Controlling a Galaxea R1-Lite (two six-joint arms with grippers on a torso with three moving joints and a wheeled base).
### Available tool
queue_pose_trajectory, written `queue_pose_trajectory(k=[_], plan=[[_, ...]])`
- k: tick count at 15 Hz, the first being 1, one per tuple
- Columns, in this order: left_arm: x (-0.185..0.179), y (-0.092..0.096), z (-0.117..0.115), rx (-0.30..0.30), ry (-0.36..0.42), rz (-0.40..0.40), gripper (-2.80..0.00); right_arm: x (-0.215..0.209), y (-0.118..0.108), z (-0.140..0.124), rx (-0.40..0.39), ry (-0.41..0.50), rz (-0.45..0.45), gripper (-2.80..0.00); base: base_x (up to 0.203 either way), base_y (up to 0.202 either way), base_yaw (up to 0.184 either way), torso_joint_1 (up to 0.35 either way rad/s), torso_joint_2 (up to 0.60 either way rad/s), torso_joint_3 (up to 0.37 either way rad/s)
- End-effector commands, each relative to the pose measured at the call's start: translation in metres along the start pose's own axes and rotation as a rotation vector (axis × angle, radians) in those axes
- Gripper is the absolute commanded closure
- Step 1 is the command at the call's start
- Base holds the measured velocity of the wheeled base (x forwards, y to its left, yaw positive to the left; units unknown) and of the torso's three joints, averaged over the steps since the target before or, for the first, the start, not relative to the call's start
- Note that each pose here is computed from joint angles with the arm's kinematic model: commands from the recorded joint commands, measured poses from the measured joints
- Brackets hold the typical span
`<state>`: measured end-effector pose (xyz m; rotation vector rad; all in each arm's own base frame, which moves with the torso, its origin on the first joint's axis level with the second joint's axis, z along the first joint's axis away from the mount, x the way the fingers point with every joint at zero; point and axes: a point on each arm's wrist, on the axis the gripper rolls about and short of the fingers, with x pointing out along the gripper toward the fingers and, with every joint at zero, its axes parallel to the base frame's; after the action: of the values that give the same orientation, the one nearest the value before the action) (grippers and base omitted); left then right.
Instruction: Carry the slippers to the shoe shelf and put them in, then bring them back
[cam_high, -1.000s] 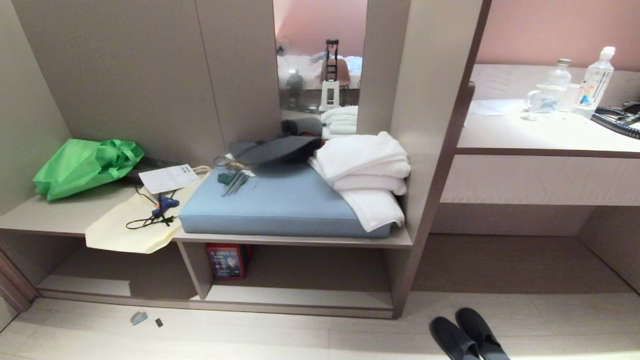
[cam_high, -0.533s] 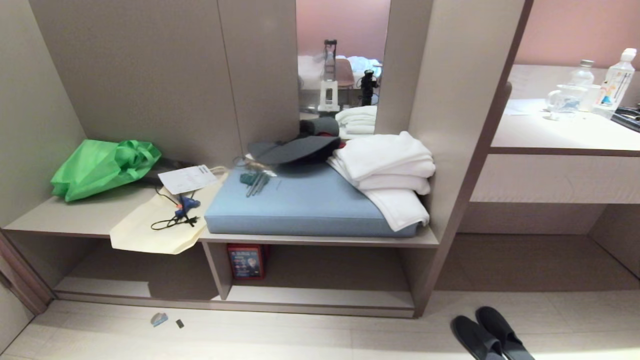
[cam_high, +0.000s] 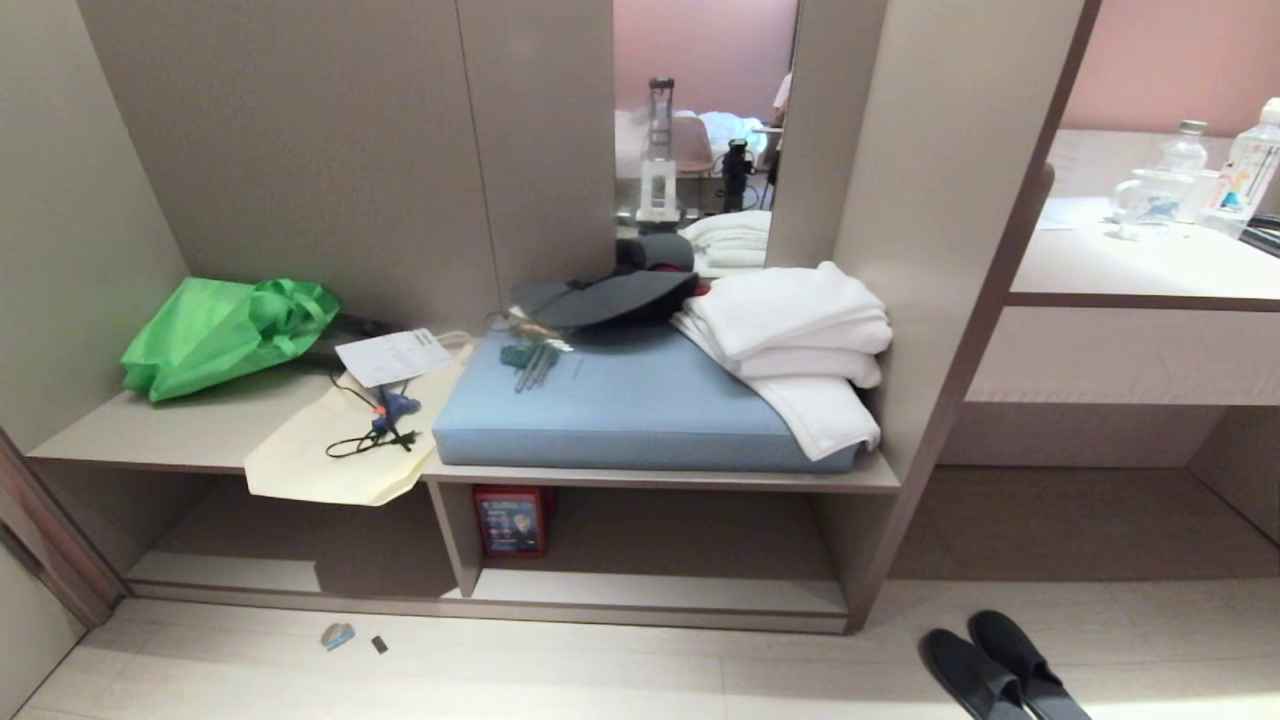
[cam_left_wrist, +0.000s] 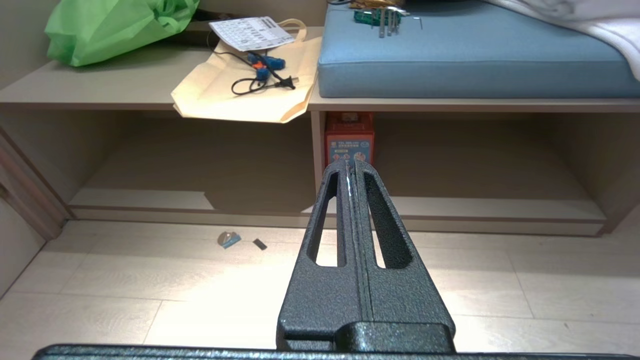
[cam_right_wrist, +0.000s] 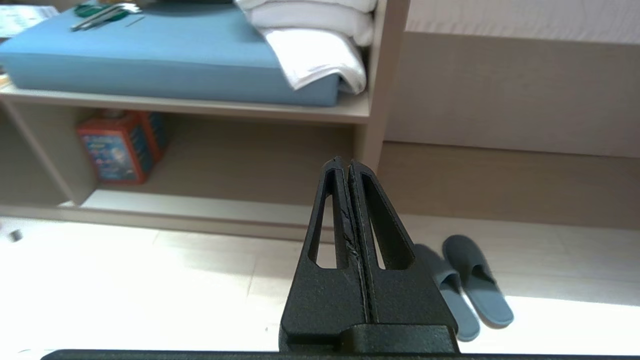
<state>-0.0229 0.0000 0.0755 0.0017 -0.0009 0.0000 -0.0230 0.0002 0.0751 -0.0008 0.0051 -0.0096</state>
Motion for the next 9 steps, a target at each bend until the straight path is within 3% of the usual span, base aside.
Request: queue_pose_trajectory(k=[1, 9], plan=[[0.0001, 0.0000, 0.0000, 0.000, 0.001, 0.000, 0.00, 0.0001, 0.0000, 0.0000, 0.001, 0.001, -0.001, 0.00, -0.091, 0.001, 0.005, 0.010, 0.00, 0.009], [0.0001, 0.0000, 0.0000, 0.000, 0.001, 0.000, 0.00, 0.0001, 0.0000, 0.0000, 0.000, 0.001, -0.001, 0.00, -0.193, 0.000, 0.002, 0.004, 0.00, 0.001]])
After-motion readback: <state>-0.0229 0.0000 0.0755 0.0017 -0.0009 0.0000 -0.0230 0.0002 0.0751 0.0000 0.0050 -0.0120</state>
